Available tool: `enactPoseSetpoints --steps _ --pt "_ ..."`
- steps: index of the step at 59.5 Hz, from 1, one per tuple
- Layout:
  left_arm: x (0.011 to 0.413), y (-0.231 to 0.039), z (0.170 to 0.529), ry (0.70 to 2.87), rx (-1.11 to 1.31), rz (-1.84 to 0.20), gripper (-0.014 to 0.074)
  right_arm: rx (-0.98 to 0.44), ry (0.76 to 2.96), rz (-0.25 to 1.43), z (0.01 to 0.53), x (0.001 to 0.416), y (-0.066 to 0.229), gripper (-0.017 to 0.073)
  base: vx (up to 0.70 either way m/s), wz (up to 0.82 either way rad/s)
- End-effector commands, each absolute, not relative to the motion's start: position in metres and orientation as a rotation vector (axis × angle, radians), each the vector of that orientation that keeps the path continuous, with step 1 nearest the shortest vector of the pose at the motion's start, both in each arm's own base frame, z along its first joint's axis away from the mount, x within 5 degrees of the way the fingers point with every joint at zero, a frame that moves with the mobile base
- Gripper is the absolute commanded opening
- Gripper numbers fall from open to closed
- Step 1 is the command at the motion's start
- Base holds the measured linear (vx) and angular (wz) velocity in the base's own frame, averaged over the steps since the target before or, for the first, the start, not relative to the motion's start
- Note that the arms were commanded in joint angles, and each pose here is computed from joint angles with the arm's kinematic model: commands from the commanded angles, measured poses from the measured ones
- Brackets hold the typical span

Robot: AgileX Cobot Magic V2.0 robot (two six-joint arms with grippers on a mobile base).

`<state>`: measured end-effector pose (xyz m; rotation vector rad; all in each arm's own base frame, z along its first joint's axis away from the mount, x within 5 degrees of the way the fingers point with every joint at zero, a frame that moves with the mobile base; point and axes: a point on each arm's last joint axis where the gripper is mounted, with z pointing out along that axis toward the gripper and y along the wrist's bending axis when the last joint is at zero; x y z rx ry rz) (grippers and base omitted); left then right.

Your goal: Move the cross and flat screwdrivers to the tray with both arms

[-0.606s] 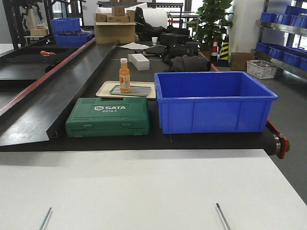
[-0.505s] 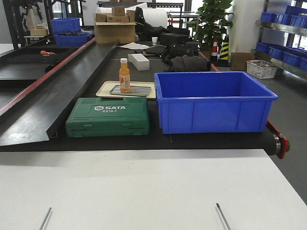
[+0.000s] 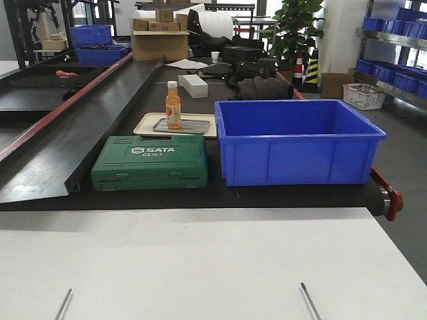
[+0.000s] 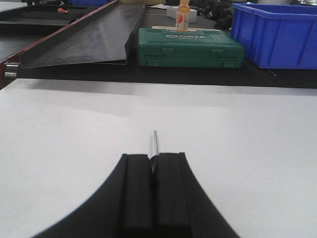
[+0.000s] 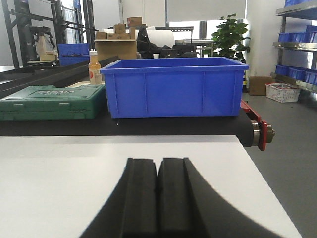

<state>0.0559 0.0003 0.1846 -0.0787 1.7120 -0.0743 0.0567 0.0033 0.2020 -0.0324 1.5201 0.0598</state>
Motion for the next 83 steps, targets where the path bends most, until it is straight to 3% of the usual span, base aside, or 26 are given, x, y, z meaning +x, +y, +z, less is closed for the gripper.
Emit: enactPoseSetpoints --steps 1,13,29,44,58,68,83 --pt "0.055 0.0 0.202 1.588 -0.076 -0.091 0.0004 -0.031 1.438 0.051 0.207 0.056 0.003 -0.0008 0.0 0.0" --pt "0.055 -0.001 0.208 1.521 -0.068 -0.096 0.0004 -0.031 1.434 0.051 0.208 0.056 0.003 -0.0008 0.0 0.0" --pt "0.049 -0.002 0.237 1.273 -0.059 -0.135 0.0004 0.003 1.221 0.081 0.238 0.049 0.002 -0.0008 0.0 0.0" --pt "0.04 -0.001 0.346 1.205 -0.062 -0.127 0.0004 -0.024 1.212 0.068 0.355 0.032 0.002 -0.0008 0.0 0.0" --pt "0.11 -0.002 0.44 1.332 -0.056 -0.094 0.0004 -0.105 1.465 -0.02 0.422 0.104 0.006 -0.0008 0.0 0.0" --pt "0.164 -0.002 0.439 1.483 -0.065 -0.087 0.0004 -0.093 1.653 0.006 0.406 0.166 0.01 -0.0008 0.0 0.0" --pt "0.221 -0.004 0.402 1.684 0.049 0.029 0.0034 -0.034 1.827 0.088 0.375 0.208 0.014 0.0017 0.0 0.0"
